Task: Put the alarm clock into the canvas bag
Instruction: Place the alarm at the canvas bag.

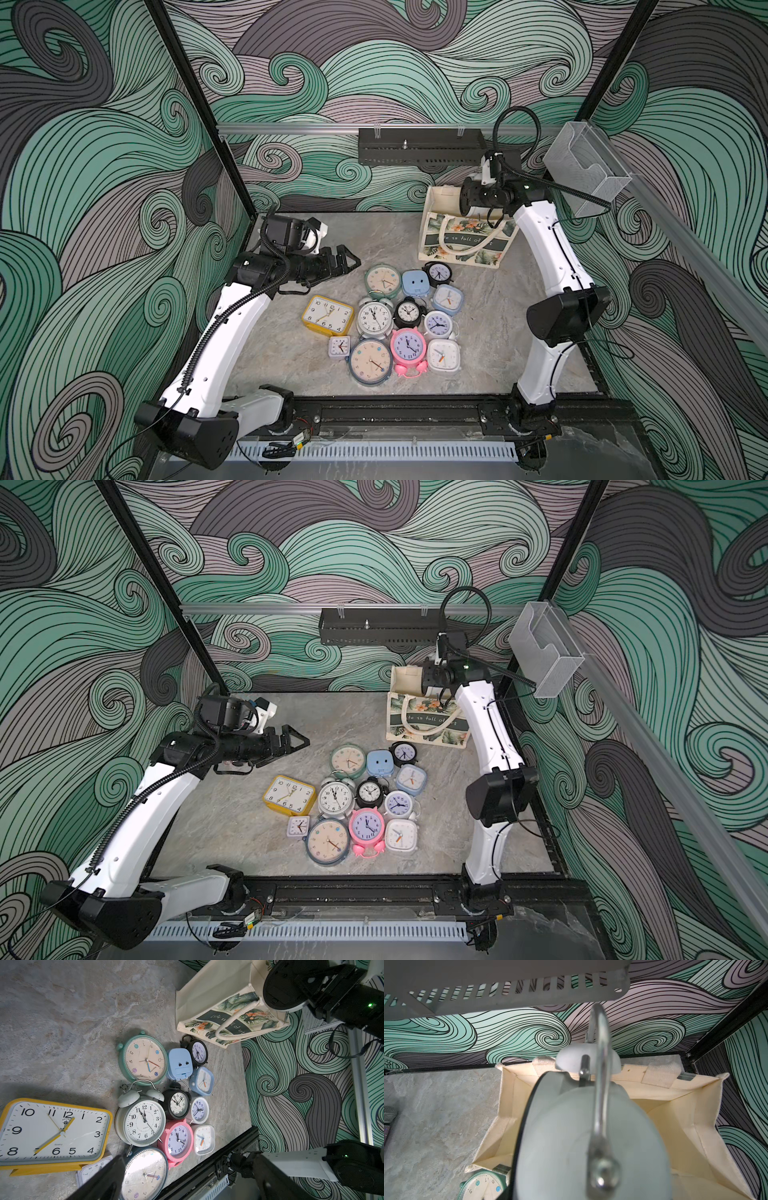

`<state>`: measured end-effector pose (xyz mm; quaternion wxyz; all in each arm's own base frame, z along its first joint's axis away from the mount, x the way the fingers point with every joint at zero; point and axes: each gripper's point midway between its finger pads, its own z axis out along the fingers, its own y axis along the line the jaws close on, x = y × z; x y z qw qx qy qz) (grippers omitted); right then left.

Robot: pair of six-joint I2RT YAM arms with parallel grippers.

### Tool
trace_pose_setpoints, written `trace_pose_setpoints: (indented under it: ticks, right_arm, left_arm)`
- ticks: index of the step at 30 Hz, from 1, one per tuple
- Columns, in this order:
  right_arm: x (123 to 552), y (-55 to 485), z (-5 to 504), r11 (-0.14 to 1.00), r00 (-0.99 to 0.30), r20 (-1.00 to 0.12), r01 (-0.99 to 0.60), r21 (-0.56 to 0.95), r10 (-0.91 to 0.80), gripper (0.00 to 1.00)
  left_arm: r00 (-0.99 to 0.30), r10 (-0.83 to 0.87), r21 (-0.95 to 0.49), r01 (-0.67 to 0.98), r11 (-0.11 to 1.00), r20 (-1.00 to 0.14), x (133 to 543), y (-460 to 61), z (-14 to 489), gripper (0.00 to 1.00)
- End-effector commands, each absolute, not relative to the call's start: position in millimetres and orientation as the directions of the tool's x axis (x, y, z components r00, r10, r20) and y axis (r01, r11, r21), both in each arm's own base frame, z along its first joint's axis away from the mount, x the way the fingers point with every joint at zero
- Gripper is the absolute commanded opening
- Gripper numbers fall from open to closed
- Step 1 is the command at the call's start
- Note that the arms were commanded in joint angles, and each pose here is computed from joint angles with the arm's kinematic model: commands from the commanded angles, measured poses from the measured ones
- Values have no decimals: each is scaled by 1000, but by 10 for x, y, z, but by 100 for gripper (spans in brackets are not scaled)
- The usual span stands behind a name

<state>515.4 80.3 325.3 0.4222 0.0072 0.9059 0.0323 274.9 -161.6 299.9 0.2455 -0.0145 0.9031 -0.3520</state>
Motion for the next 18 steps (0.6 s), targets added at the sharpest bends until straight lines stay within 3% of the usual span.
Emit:
trace_pose_setpoints:
  ticks: [1,18]
  right_arm:
    - [5235,745,3491,992,-588,-802,-2,124,99,32]
    - [5271,592,2835,963,-764,-600,100,250,235,31]
  left_arm:
    - [-869,-187,-641,178,746,-458,2729,-1633,3053,99]
    - [-879,-191,-644,157,749,-437,2776,-1645,2924,99]
